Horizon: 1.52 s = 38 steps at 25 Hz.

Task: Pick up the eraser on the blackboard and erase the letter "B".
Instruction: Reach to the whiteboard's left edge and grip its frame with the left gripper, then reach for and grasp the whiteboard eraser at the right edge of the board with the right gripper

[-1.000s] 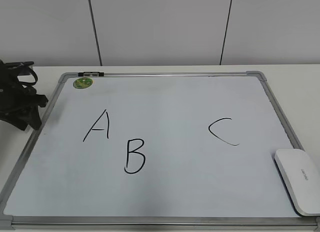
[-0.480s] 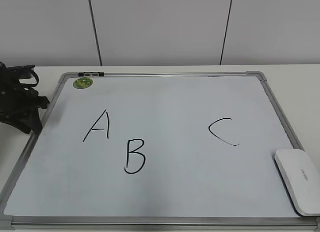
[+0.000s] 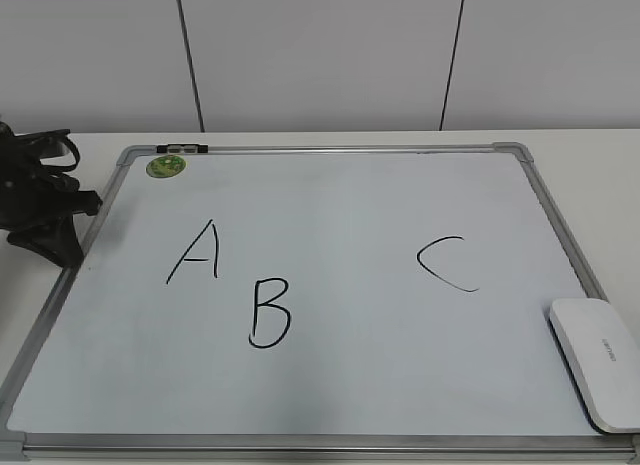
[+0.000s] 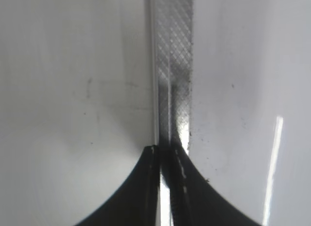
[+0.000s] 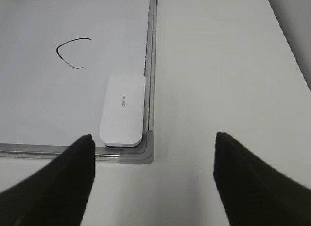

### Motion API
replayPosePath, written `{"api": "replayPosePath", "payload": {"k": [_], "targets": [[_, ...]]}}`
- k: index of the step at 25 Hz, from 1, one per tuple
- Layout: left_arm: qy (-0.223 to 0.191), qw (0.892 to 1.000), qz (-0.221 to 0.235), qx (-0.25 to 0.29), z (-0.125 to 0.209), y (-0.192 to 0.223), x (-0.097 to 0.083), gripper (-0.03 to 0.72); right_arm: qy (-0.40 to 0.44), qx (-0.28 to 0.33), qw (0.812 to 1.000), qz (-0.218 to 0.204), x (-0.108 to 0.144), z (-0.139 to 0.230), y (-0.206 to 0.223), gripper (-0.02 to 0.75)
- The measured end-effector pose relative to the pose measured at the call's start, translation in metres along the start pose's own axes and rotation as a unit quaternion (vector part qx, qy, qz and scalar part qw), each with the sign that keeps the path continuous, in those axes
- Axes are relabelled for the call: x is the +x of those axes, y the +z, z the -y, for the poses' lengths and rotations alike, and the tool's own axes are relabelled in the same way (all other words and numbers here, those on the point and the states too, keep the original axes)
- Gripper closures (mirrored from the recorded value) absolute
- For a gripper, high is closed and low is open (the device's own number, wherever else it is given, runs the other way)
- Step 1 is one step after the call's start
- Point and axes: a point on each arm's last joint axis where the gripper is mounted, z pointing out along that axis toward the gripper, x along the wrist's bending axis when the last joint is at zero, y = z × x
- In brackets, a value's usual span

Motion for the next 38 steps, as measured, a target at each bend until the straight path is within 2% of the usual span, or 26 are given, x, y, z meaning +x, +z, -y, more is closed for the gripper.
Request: {"api": "replayPosePath", "payload": {"k": [6,14,19,23,27,34,38], "targets": [[-0.001,1.0,0.001,0.001,0.0,0.0,0.0,0.677,-0.011,0.009,1.0,-0.001,-0.001,-0.006,0.0,0.162],[-0.001,1.0,0.002,0.002,0.0,0.0,0.0,0.677,-0.032,0.04,0.999,-0.008,-0.004,-0.065,0.026,0.25],[-0.003,1.0,0.004,0.001,0.0,0.0,-0.001,0.678,-0.001,0.099,0.994,-0.054,0.003,-0.076,0.052,0.256],[-0.005,1.0,0.006,0.002,0.0,0.0,-0.001,0.678,0.022,0.179,0.979,-0.094,0.011,-0.076,0.073,0.235],[-0.007,1.0,0.009,0.002,0.0,0.0,-0.001,0.678,0.03,0.254,0.96,-0.115,0.015,-0.073,0.095,0.226],[-0.007,1.0,0.009,0.002,0.0,0.0,-0.001,0.678,0.041,0.298,0.946,-0.124,0.017,-0.074,0.13,0.216],[-0.007,1.0,0.009,0.002,0.0,0.0,-0.001,0.678,0.037,0.318,0.939,-0.122,0.018,-0.073,0.157,0.122]]}}
